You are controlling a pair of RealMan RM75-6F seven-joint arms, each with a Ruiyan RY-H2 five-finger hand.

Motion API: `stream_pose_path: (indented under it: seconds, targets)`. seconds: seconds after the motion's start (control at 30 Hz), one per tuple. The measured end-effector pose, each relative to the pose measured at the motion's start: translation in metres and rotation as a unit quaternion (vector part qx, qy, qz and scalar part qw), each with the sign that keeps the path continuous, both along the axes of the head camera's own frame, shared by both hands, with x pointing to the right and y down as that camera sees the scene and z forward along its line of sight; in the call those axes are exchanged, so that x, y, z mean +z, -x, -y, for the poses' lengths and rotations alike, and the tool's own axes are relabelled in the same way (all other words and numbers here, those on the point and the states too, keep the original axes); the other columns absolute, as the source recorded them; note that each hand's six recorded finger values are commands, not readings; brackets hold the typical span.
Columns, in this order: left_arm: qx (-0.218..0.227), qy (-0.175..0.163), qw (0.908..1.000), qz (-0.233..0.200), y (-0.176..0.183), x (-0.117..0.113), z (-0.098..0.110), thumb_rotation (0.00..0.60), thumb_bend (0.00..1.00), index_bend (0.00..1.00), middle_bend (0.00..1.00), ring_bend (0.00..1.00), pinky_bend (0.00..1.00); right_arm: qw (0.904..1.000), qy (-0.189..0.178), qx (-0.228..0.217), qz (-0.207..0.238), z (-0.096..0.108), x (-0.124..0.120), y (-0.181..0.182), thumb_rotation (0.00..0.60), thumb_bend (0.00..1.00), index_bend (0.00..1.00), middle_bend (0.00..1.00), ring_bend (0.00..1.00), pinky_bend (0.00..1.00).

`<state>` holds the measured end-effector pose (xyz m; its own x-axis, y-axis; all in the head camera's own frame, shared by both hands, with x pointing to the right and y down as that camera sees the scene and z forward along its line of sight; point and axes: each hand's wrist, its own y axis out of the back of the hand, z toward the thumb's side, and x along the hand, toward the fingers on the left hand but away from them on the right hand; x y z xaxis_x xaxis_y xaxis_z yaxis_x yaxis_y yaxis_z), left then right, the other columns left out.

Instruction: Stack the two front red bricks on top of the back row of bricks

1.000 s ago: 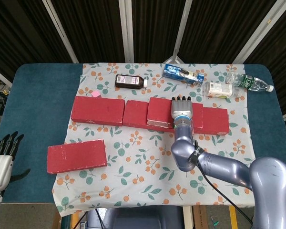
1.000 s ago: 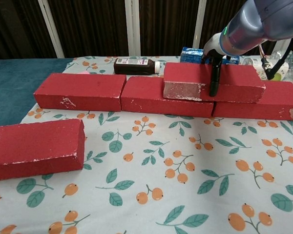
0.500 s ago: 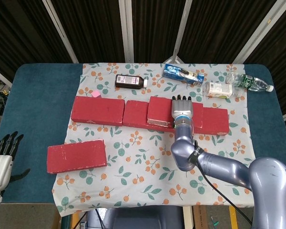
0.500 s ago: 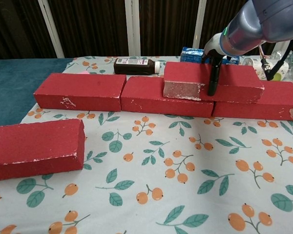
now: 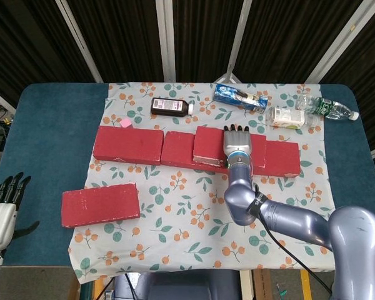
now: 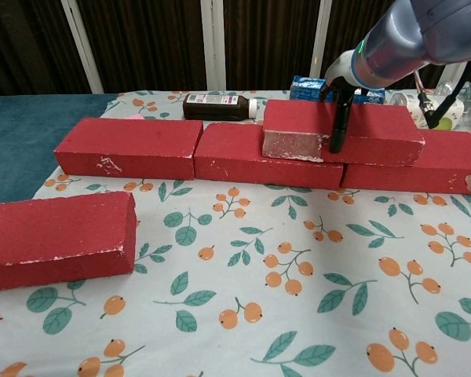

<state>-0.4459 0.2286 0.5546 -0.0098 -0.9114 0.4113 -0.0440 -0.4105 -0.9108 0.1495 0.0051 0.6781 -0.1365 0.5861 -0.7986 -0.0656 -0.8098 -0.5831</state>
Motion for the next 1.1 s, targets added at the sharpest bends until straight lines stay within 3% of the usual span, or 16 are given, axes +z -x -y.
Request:
stream_pose_path:
  seconds: [0.5, 0.63, 0.8, 0.93, 1.1]
  targets:
    - [-0.004, -0.007, 1.0000, 0.000, 0.002, -0.002, 0.001, 0.600, 0.00, 0.05, 0.00, 0.00, 0.12, 0.9992, -0.005, -0.017, 0.036, -0.004, -0.029, 0.015, 0.600, 0.15, 0.00, 0.00, 0.00, 0.00]
    - [-0.012, -0.010, 0.9999, 0.003, 0.005, -0.001, 0.003, 0.600, 0.00, 0.06, 0.00, 0.00, 0.14, 0.9958, -0.036, -0.031, 0.078, -0.010, -0.055, 0.018, 0.600, 0.15, 0.00, 0.00, 0.00, 0.00]
    - [-0.023, -0.047, 0.9986, -0.002, 0.002, -0.003, 0.008, 0.600, 0.00, 0.06, 0.00, 0.00, 0.14, 0.9855, -0.095, -0.062, 0.126, -0.028, -0.090, 0.006, 0.600, 0.15, 0.00, 0.00, 0.00, 0.00]
    - [-0.025, -0.060, 0.9979, 0.000, -0.002, 0.000, 0.006, 0.600, 0.00, 0.06, 0.00, 0.00, 0.14, 0.9743, -0.137, -0.072, 0.163, -0.050, -0.115, -0.018, 0.600, 0.15, 0.00, 0.00, 0.00, 0.00]
    - [-0.015, -0.059, 0.9980, 0.018, -0.013, 0.006, 0.002, 0.600, 0.00, 0.03, 0.00, 0.00, 0.16, 0.9667, -0.168, -0.081, 0.175, -0.079, -0.129, -0.055, 0.600, 0.15, 0.00, 0.00, 0.00, 0.00]
